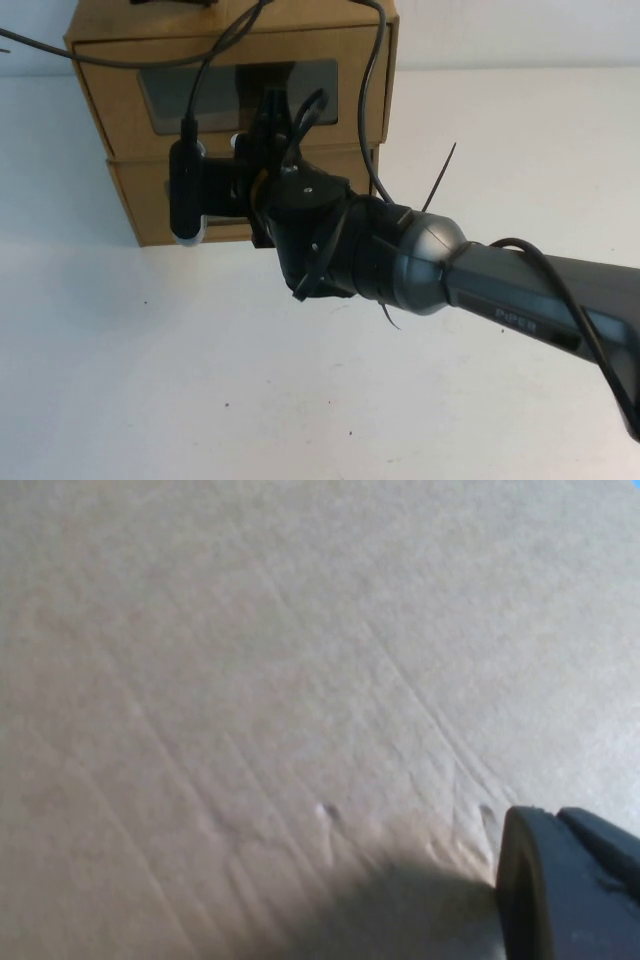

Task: Open the shoe box
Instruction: 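Pull the top drawer of the cardboard box fully open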

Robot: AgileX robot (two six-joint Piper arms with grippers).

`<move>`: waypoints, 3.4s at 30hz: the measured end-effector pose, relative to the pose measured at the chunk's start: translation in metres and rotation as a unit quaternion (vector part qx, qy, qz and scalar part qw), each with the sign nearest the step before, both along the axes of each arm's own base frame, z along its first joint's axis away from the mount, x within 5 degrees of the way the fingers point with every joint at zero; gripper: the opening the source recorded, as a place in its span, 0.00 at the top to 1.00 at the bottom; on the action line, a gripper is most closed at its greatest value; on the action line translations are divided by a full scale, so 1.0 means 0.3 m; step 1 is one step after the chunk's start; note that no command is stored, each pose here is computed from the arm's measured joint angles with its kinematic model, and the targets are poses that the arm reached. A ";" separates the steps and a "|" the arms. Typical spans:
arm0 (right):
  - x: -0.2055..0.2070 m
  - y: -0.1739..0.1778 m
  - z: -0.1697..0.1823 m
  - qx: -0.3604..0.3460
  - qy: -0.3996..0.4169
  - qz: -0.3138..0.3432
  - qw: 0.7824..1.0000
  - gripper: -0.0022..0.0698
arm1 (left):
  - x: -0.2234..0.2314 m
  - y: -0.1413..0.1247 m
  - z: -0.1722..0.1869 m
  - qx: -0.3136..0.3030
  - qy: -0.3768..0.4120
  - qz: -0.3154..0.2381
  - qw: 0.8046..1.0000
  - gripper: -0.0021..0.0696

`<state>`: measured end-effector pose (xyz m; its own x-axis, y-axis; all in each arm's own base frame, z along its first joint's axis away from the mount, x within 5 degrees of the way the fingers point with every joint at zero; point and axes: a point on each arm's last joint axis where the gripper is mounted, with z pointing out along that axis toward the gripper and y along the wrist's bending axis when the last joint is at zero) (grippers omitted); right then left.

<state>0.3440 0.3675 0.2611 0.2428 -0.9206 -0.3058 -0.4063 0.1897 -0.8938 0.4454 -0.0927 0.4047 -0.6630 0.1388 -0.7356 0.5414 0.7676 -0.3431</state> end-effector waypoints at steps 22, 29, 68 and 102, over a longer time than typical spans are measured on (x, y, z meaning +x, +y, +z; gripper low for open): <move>-0.200 -0.139 0.033 0.000 0.052 -0.003 0.999 0.96 | -0.015 -0.045 -0.001 -0.004 0.008 -0.020 1.000 0.98; -0.310 -0.165 0.041 -0.008 0.059 0.007 0.998 0.96 | -0.014 -0.045 -0.001 -0.004 0.008 -0.019 1.000 0.98; -0.587 -0.235 0.117 0.065 0.169 -0.015 0.983 0.69 | 0.018 -0.049 -0.031 -0.022 0.020 -0.001 1.000 0.98; -0.454 -0.738 0.593 0.340 0.163 -0.273 0.885 0.99 | -0.468 -0.045 0.396 0.081 -0.141 -0.010 0.987 0.98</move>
